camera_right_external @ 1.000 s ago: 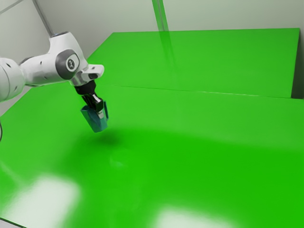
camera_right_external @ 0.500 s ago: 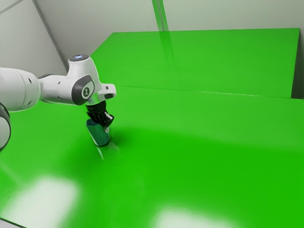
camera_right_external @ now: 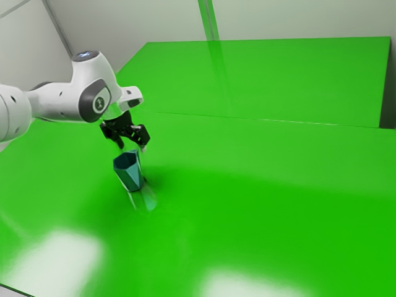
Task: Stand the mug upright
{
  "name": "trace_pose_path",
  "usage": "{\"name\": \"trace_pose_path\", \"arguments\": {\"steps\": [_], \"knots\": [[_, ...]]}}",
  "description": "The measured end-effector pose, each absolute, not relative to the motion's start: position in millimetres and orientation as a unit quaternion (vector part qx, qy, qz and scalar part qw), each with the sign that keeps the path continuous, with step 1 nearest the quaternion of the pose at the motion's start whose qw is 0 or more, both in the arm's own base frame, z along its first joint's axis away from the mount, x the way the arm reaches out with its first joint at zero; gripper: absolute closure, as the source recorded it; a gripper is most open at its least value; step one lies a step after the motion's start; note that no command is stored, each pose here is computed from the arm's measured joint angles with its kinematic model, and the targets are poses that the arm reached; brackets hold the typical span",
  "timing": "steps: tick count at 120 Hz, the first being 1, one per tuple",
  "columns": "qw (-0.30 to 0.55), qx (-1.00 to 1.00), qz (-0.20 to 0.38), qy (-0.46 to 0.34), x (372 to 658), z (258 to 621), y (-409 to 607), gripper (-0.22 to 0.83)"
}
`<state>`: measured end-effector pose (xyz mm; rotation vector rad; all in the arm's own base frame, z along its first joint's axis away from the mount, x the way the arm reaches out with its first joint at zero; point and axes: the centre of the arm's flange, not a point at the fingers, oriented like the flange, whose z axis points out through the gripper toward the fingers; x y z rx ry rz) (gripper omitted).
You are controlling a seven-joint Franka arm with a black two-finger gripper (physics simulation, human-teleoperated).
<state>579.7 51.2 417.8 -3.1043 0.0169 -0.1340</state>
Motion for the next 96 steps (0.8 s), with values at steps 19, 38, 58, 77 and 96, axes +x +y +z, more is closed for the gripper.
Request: {"name": "trace_pose_path", "arguments": {"steps": [19,38,58,77,96], "knots": [[0.017,-0.998,-0.053,-0.008,588.5,462.3,52.8,0.04],[0.008,-0.998,-0.059,-0.013,598.0,522.9,49.8,0.02],[-0.005,-0.999,-0.046,-0.007,593.1,563.1,43.2,0.01],[-0.01,-1.0,-0.024,0.003,581.4,578.6,36.6,0.0],[-0.013,-1.0,-0.006,0.01,577.0,576.4,32.8,0.0]]}}
